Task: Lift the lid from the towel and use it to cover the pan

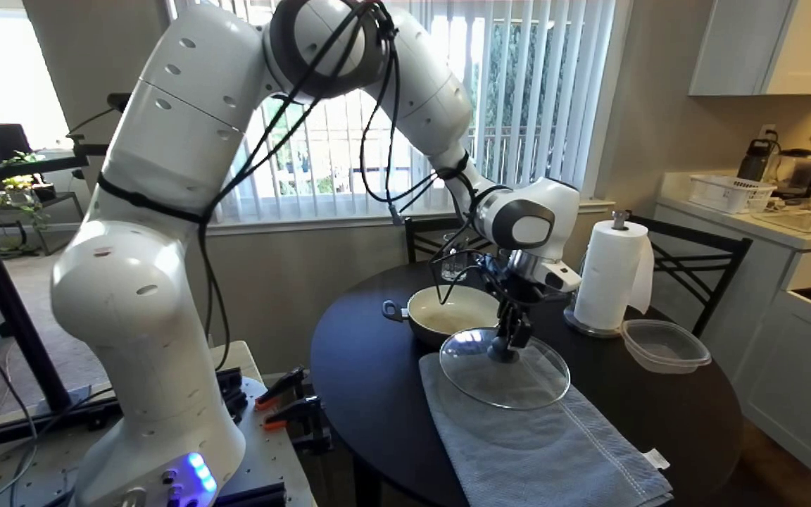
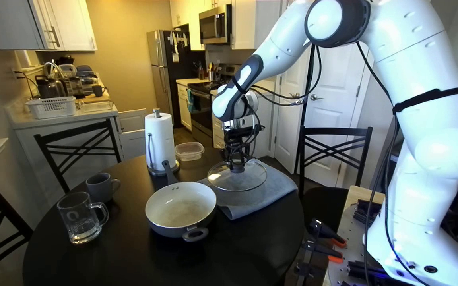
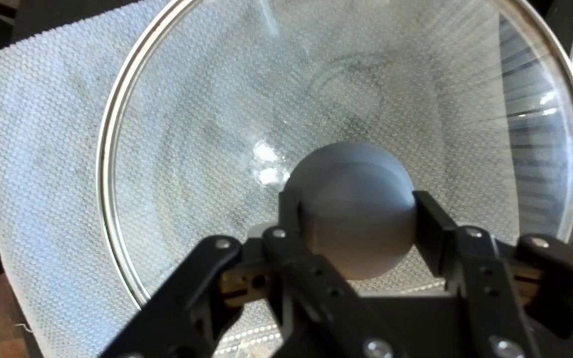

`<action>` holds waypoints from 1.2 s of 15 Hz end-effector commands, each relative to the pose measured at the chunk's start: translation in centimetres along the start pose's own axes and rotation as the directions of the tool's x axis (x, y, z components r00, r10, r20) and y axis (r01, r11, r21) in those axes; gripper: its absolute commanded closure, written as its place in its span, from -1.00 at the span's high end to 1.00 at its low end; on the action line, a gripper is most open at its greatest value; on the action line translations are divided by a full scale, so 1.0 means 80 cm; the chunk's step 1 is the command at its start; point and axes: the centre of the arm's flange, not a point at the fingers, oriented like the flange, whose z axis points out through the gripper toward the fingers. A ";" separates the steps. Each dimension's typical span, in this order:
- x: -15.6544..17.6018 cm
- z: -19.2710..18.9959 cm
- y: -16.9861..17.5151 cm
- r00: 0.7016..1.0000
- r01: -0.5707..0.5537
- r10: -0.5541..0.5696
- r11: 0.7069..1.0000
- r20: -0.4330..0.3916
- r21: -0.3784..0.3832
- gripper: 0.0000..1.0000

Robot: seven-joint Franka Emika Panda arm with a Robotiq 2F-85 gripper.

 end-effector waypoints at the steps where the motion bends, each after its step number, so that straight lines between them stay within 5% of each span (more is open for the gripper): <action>1: -0.030 -0.028 0.015 0.999 -0.032 0.032 0.999 0.008 -0.012 -0.35; 9: -0.092 -0.057 -0.107 0.988 0.154 -0.153 0.986 0.028 -0.057 -0.35; 18: -0.116 -0.057 -0.239 0.937 0.349 -0.346 0.927 0.046 -0.135 -0.35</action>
